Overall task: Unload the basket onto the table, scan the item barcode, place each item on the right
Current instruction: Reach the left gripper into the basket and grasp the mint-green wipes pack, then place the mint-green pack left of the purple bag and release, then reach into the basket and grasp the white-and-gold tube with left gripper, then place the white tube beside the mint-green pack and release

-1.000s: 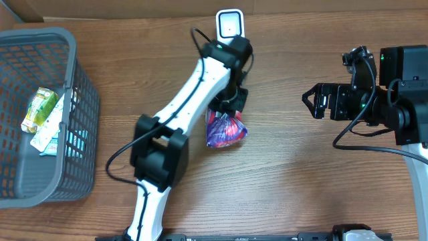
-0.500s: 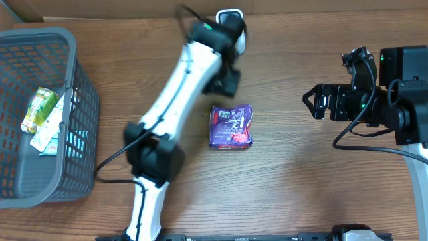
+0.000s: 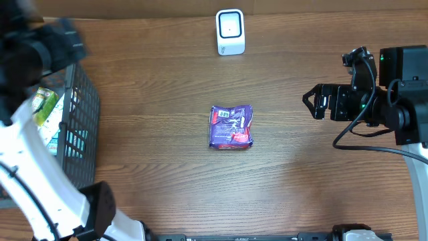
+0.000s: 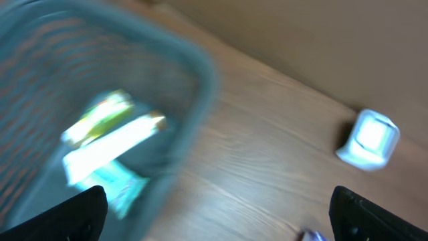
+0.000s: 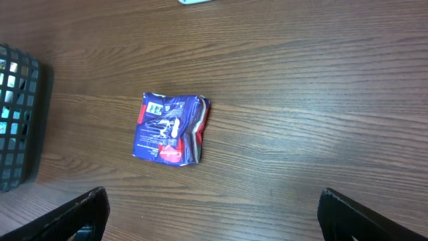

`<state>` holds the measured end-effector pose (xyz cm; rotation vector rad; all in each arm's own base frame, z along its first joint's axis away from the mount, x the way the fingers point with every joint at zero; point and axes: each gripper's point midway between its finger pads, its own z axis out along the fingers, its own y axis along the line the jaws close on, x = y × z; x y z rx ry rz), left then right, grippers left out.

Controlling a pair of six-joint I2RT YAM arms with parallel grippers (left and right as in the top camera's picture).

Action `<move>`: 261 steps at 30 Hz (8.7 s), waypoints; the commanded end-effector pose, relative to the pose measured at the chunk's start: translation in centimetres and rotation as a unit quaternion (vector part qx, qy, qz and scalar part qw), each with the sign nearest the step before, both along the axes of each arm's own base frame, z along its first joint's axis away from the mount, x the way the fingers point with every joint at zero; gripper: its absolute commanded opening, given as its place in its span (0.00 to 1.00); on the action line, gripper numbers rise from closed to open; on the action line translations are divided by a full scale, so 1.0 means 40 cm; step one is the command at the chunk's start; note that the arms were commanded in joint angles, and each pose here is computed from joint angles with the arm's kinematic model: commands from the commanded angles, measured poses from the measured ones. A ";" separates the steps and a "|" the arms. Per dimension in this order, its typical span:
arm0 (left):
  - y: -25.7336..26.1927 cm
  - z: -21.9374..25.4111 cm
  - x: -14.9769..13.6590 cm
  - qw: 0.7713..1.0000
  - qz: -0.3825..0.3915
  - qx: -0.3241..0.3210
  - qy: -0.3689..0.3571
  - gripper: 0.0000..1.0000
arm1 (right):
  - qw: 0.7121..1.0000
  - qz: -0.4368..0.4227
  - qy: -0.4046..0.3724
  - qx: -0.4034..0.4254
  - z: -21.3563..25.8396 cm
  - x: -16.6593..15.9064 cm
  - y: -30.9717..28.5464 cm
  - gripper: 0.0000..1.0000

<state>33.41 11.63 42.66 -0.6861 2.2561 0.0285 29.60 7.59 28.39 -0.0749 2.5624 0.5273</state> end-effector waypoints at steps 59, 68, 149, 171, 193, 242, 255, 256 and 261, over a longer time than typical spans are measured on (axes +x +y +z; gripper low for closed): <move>0.324 -0.833 -0.060 0.938 0.257 -0.136 0.188 0.04 | 1.000 0.010 0.023 0.017 0.006 -0.034 0.017 1.00; 0.306 -0.366 -0.015 0.981 0.157 -0.069 0.094 0.04 | 1.000 0.011 0.014 0.018 0.011 -0.026 0.017 1.00; 0.340 -0.551 0.043 0.972 0.095 -0.055 0.208 0.93 | 1.000 0.014 0.010 0.019 0.012 -0.022 0.020 1.00; 0.379 -0.869 0.139 0.986 -0.031 0.054 0.155 0.83 | 0.999 0.002 0.049 -0.001 -0.047 0.011 0.004 1.00; 0.362 -1.076 0.094 0.976 -0.033 0.013 0.216 0.41 | 0.998 0.000 0.055 0.006 -0.051 0.013 0.009 1.00; -0.362 -0.664 0.049 0.968 -0.129 -0.001 0.217 0.04 | 0.999 0.005 0.044 0.014 -0.043 0.024 0.017 1.00; -0.415 -0.992 0.100 0.940 -0.223 0.035 0.254 0.04 | 0.999 0.006 0.045 0.012 -0.044 0.022 0.015 1.00; -0.420 -1.006 0.105 0.940 -0.225 0.034 0.255 0.04 | 0.999 0.006 0.045 0.011 -0.045 0.022 0.015 1.00; -0.485 -1.055 0.123 0.935 -0.257 -0.005 0.247 0.04 | 0.999 0.005 0.046 0.003 -0.051 0.027 0.009 1.00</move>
